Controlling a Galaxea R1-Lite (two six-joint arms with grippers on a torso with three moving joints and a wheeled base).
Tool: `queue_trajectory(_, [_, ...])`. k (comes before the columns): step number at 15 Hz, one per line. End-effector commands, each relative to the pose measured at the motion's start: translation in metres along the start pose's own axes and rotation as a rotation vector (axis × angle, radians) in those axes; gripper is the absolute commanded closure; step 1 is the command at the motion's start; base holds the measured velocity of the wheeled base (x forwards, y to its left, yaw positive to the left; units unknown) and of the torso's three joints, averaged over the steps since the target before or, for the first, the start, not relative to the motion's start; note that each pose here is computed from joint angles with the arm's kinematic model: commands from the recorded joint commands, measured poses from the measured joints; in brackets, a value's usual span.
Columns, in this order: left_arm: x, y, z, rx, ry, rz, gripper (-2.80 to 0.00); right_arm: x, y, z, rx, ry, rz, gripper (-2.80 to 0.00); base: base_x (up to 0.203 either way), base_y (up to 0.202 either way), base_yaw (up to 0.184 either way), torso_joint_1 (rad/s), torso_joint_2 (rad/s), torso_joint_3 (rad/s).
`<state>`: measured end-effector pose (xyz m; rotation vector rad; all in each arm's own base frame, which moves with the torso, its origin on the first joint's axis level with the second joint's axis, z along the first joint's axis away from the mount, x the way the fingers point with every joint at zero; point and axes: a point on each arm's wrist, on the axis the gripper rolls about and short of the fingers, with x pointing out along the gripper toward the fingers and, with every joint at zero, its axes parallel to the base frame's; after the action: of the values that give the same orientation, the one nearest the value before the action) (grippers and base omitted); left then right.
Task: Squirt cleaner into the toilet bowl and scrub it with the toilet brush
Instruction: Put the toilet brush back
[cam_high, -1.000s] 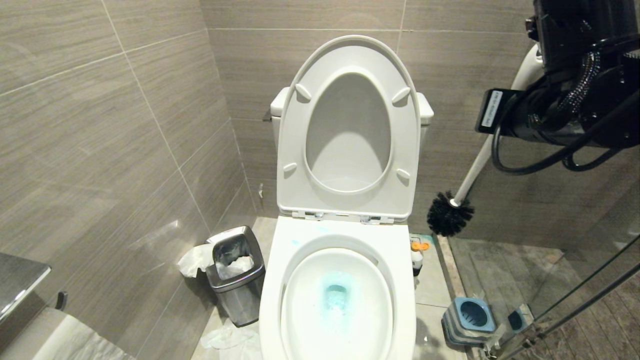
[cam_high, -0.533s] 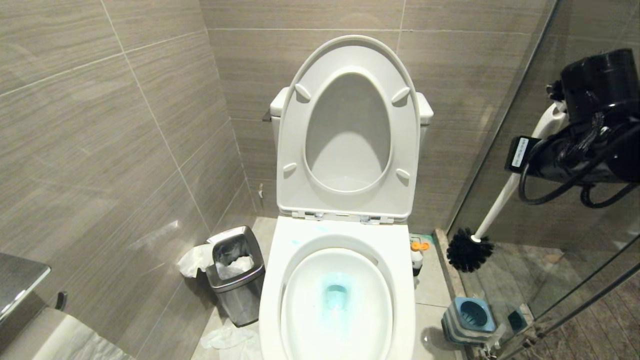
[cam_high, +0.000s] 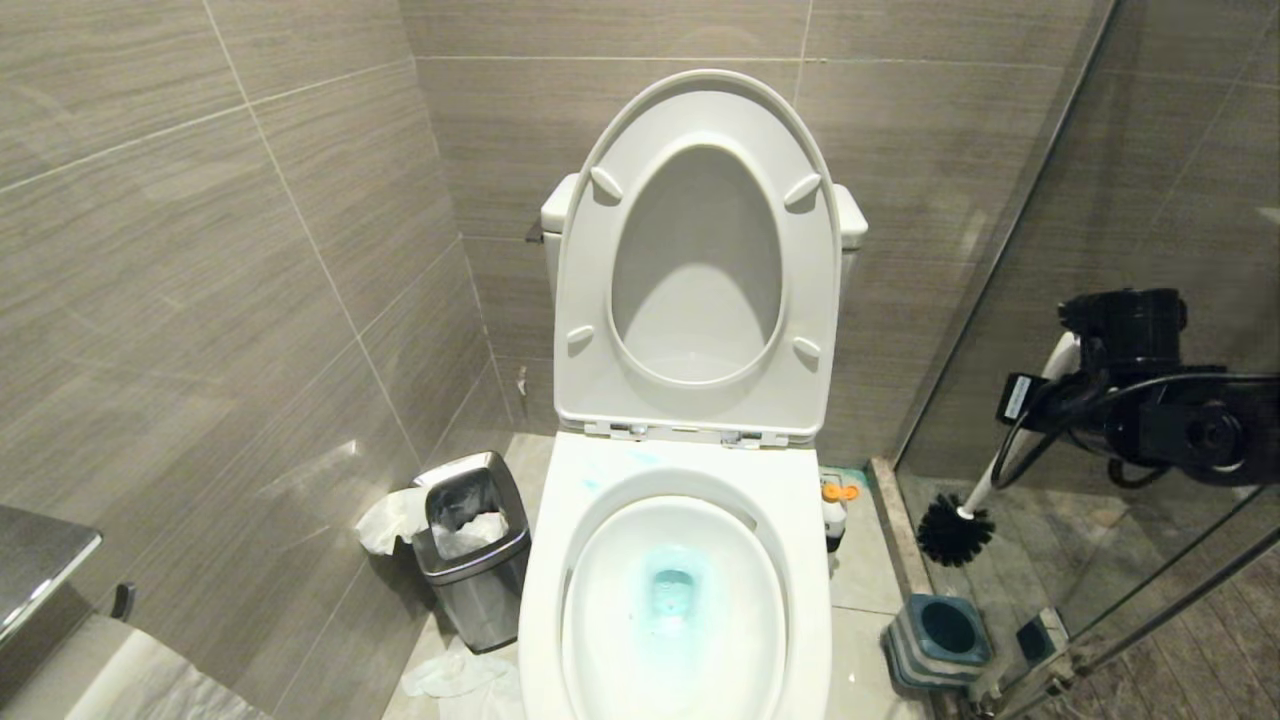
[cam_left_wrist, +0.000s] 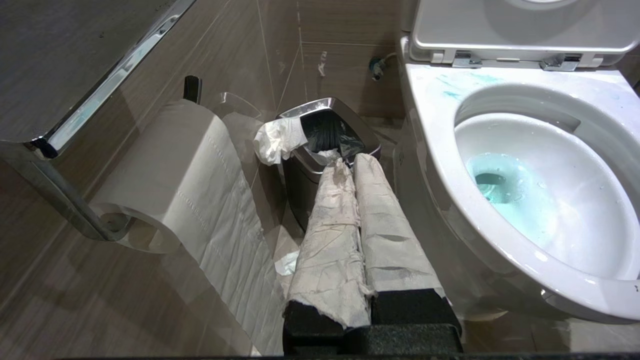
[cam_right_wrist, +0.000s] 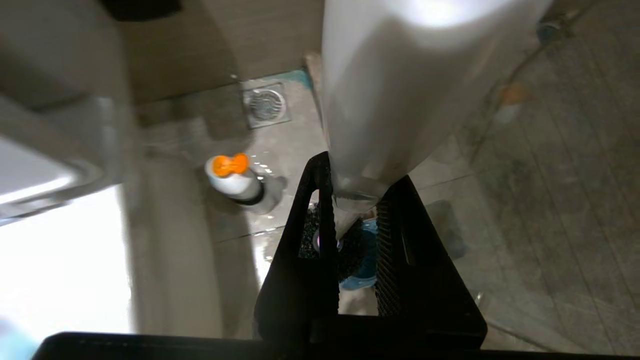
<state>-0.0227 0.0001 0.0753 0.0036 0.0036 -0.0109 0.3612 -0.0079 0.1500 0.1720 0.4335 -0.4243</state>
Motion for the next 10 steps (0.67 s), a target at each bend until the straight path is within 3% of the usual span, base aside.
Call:
queue_trajectory(1, [0.0, 0.0, 0.0, -0.001, -0.001, -0.001, 0.0, 0.04, -0.007, -0.046, -0.031, 0.079, -0.048, 0.0, 0.0, 0.0, 0.0, 0.0, 0.0, 0.0])
queue_trajectory(4, [0.0, 0.0, 0.0, 0.0, -0.001, 0.0, 0.0, 0.065, -0.014, -0.08, -0.031, 0.087, -0.071, 0.0, 0.0, 0.0, 0.0, 0.0, 0.0, 0.0])
queue_trajectory(10, [0.0, 0.0, 0.0, -0.001, -0.001, 0.0, 0.0, 0.087, -0.028, -0.123, -0.063, 0.053, -0.082, 0.0, 0.0, 0.0, 0.0, 0.0, 0.0, 0.0])
